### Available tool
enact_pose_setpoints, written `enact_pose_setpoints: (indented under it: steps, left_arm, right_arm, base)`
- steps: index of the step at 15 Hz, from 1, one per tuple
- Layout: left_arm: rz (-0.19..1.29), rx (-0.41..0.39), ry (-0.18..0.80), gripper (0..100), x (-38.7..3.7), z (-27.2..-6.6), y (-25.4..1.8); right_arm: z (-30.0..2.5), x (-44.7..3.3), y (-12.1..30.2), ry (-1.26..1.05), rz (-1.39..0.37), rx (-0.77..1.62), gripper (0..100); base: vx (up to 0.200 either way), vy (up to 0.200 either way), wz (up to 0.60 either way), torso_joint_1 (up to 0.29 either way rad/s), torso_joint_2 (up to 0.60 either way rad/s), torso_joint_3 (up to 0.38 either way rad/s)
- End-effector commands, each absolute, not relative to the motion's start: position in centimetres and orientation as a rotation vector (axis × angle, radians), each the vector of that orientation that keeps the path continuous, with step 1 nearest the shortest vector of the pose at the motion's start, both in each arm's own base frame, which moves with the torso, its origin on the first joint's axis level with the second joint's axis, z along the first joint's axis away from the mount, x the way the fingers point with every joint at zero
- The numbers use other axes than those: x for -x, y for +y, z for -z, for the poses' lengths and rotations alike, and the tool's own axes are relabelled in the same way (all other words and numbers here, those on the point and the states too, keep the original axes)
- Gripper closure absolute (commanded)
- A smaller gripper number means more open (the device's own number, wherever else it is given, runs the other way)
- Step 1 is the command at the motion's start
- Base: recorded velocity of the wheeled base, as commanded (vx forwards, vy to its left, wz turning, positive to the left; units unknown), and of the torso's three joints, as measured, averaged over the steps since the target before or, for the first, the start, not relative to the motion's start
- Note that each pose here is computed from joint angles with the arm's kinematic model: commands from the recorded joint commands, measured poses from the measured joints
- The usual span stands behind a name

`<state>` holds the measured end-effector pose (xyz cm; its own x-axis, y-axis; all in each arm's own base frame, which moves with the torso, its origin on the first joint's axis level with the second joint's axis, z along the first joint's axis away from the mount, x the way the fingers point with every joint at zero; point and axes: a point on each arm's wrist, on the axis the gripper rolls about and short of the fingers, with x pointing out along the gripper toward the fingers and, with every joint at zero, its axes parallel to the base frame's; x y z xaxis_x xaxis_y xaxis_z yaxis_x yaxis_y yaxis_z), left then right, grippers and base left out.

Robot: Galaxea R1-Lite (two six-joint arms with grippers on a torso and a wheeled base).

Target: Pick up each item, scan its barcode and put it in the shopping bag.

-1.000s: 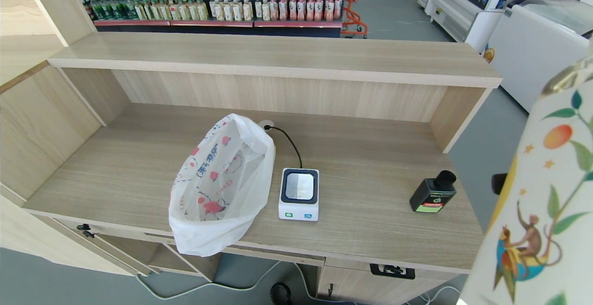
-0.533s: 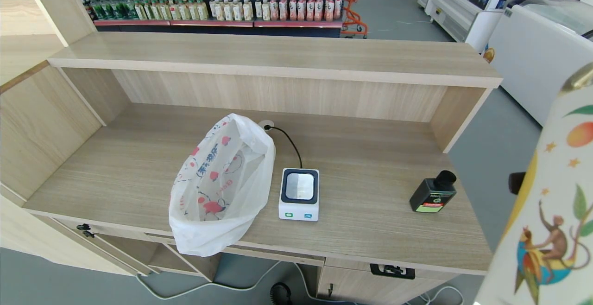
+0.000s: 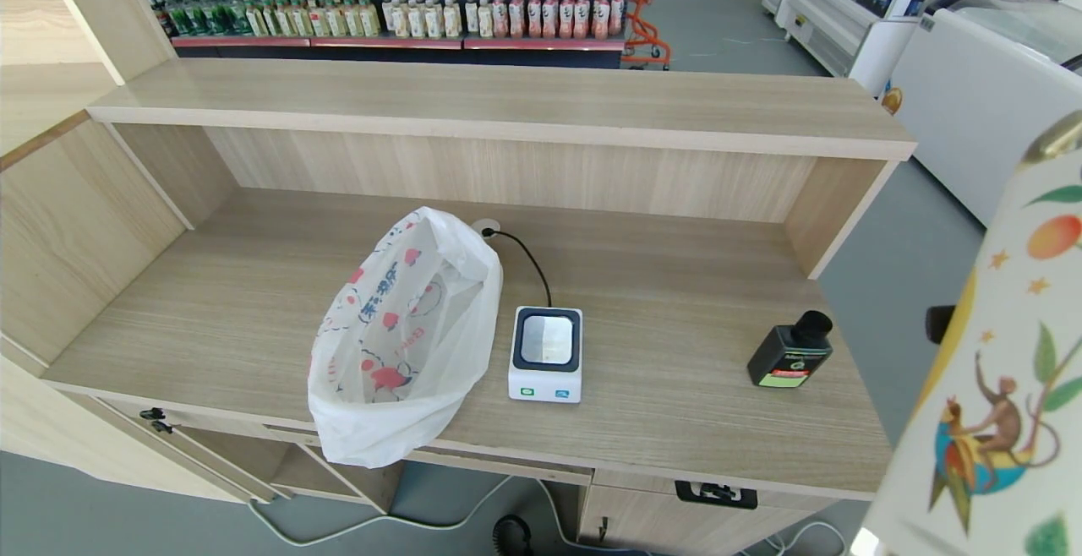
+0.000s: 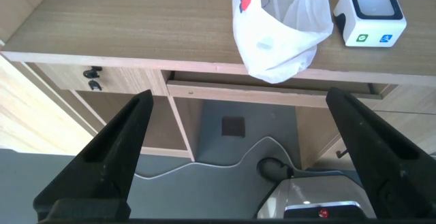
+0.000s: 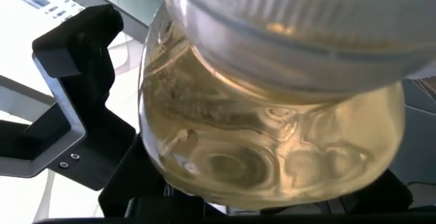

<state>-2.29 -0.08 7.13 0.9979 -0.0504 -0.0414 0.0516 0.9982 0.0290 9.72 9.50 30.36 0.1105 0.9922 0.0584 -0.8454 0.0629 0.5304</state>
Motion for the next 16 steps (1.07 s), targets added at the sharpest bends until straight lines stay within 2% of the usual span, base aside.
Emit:
enact_pose_setpoints:
  steps: [1,2,4,5,8,12,16]
  left_arm:
    - [0.051,-0.03,0.041,0,2.3,-7.1,-0.1]
    - [0.051,-0.03,0.041,0,2.3,-7.1,-0.1]
    - [0.051,-0.03,0.041,0,2.3,-7.1,-0.1]
    - [0.051,-0.03,0.041,0,2.3,-7.1,-0.1]
    - [0.051,-0.03,0.041,0,2.3,-7.1,-0.1]
    - [0.051,-0.03,0.041,0,2.3,-7.1,-0.1]
    - [0.051,-0.03,0.041,0,2.3,-7.1,-0.1]
  right_arm:
    - [-28.8,-11.4,9.9,0.329,-1.362,-0.404,100]
    - [-26.4,-13.5,9.6,0.221,-1.206,-0.176,100]
    - [-22.7,-16.2,7.5,0.146,-0.91,0.209,100]
    - [-21.6,-16.4,6.2,0.158,-0.856,0.27,100]
    - [-21.2,-17.4,5.5,0.111,-0.779,0.41,100]
    - [-21.0,-19.2,4.1,-0.052,-0.7,0.782,100]
    - [-21.7,-20.1,4.5,-0.171,-0.792,0.79,100]
  base:
    - [0.0,0.0,0.0,0.0,0.0,0.0]
    - [0.0,0.0,0.0,0.0,0.0,0.0]
    - [0.0,0.0,0.0,0.0,0.0,0.0]
    - [0.0,0.0,0.0,0.0,0.0,0.0]
    - [0.0,0.0,0.0,0.0,0.0,0.0]
    - [0.0,0.0,0.0,0.0,0.0,0.0]
    - [0.0,0.0,0.0,0.0,0.0,0.0]
